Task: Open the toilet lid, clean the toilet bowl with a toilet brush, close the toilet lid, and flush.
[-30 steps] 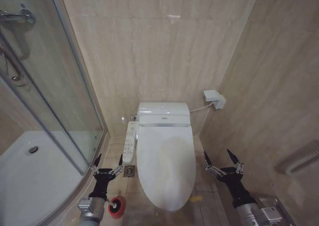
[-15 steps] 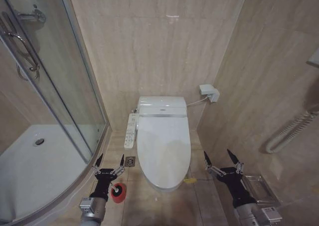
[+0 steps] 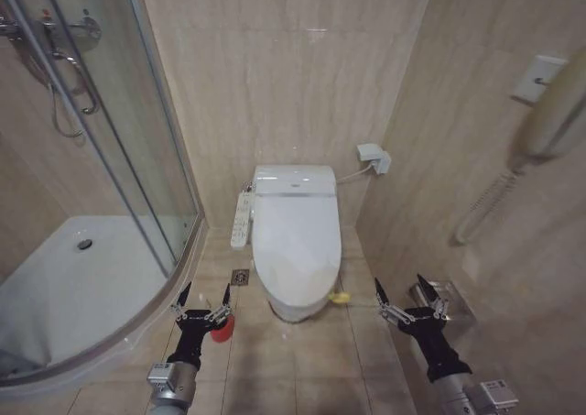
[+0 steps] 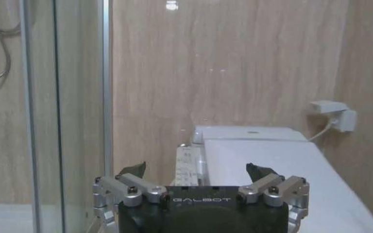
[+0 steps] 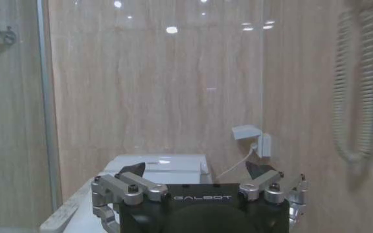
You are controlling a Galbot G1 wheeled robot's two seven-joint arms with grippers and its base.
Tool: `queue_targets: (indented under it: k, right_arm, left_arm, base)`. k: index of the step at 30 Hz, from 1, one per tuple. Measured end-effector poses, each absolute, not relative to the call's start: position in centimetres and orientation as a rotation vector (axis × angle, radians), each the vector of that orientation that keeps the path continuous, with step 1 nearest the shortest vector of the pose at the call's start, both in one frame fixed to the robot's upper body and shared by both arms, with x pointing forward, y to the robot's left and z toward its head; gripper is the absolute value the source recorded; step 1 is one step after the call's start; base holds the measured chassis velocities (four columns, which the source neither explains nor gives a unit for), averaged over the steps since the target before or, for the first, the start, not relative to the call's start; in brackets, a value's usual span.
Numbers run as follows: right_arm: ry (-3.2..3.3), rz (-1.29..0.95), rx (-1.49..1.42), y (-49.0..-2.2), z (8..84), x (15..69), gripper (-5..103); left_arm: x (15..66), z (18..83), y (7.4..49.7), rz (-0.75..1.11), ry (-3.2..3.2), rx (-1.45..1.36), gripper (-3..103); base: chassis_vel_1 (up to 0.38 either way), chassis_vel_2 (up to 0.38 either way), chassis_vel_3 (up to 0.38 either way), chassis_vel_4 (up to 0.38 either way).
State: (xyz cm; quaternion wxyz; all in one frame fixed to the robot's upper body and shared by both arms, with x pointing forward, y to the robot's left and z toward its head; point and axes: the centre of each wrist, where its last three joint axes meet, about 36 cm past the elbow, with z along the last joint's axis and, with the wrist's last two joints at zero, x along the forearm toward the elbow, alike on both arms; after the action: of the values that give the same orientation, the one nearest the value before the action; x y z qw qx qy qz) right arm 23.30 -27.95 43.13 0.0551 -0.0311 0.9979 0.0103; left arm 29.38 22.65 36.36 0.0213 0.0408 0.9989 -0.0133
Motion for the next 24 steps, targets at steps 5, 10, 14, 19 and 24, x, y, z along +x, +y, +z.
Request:
queue_targets:
  k: [5,10,14,19,24]
  right_arm:
    - [3.03,0.031,-0.094,-27.9,43.1,23.3,100]
    - [3.029,0.031,-0.094,-27.9,43.1,23.3,100]
    - [3.029,0.031,-0.095,-27.9,43.1,23.3,100]
    - [3.029,0.031,-0.094,-27.9,43.1,23.3,100]
    - [3.029,0.031,-0.095,-27.9,43.1,23.3,100]
  left_arm:
    - [29.4,36.4,22.5,-0.045,3.096,0.132,100]
    - [29.5,36.5,22.4,-0.047,3.092,0.135,100]
    - [29.5,36.7,22.2,-0.054,3.089,0.141,100]
    - [29.2,37.0,21.9,-0.075,3.096,0.149,100]
    - [28.8,37.4,21.4,-0.124,3.128,0.15,100]
  base:
    - [0.104,-0.106,-0.119,0.104]
    - [-0.045,0.037,0.066,-0.06]
    - [-0.052,0.042,0.04,-0.049]
    - [0.0,0.0,0.0,0.0]
    - [0.0,0.0,0.0,0.0]
